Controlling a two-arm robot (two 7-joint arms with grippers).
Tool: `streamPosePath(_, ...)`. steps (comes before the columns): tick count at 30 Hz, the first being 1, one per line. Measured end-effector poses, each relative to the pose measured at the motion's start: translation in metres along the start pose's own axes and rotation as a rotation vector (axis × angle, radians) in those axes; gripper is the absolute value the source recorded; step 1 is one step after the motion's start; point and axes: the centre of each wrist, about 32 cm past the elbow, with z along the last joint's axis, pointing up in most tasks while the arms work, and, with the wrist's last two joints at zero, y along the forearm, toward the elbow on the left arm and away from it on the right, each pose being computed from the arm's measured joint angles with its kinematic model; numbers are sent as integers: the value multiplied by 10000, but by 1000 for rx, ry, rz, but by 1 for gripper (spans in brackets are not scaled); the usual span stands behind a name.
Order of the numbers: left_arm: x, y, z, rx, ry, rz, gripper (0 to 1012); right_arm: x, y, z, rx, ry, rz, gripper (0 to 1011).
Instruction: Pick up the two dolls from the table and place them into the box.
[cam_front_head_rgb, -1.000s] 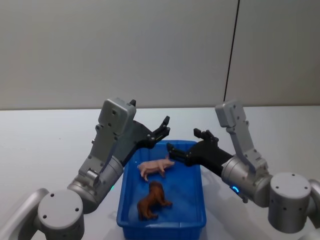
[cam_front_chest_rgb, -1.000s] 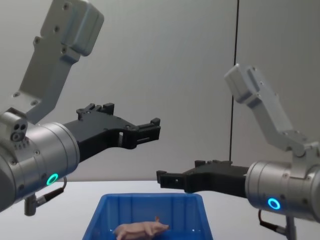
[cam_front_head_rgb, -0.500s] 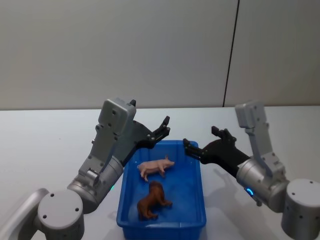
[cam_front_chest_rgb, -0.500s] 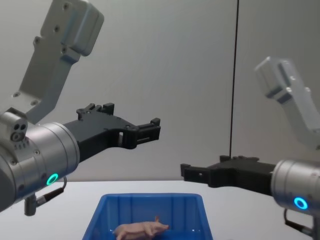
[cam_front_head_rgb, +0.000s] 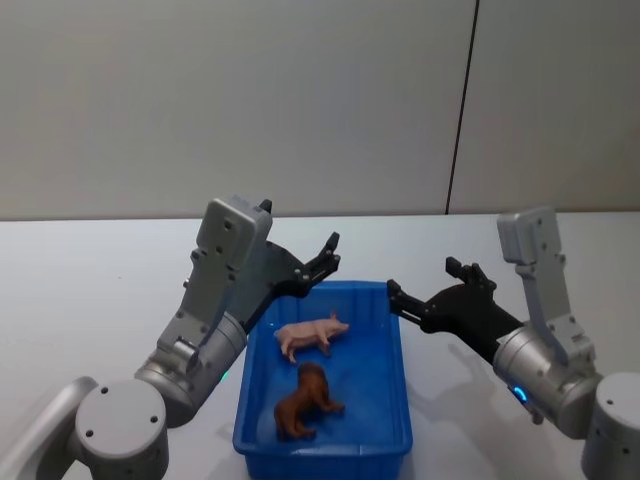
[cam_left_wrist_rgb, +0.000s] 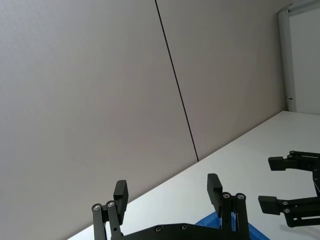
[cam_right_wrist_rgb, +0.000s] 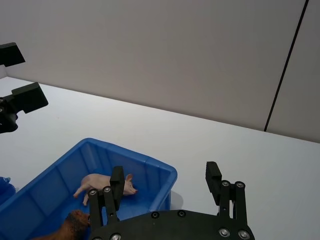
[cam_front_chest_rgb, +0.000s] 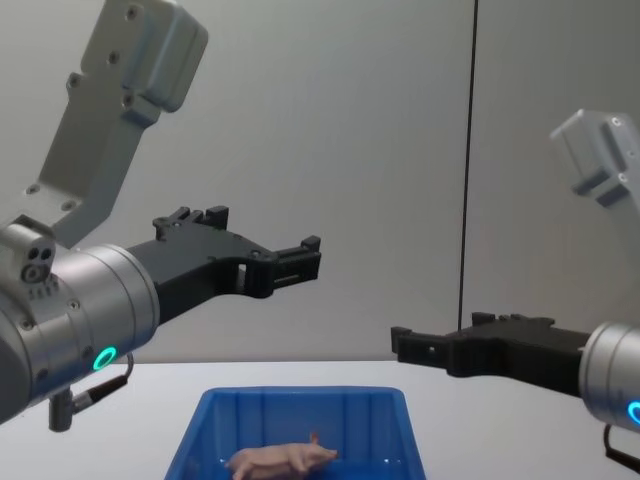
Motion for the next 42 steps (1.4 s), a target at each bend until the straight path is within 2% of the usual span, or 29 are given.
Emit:
streamPosePath(6,5,9,-4,6,0,1,1001,2,-31,-3,1,3,-8,1001)
streamPosePath(14,58,77,5,36,12,22,1001,5,-53,-4,1,4,-14,1001)
streamPosePath(20,130,169,12,71,26,47,1001,6,-63,-5,2,5,-17,1001)
streamPosePath(30,260,347,0,150,71,95,1001,7,-72,-5,2,6,-19,1001)
streamPosePath(42,356,523,-56,228,118,133,1001,8,-76,-4,2,6,-20,1001)
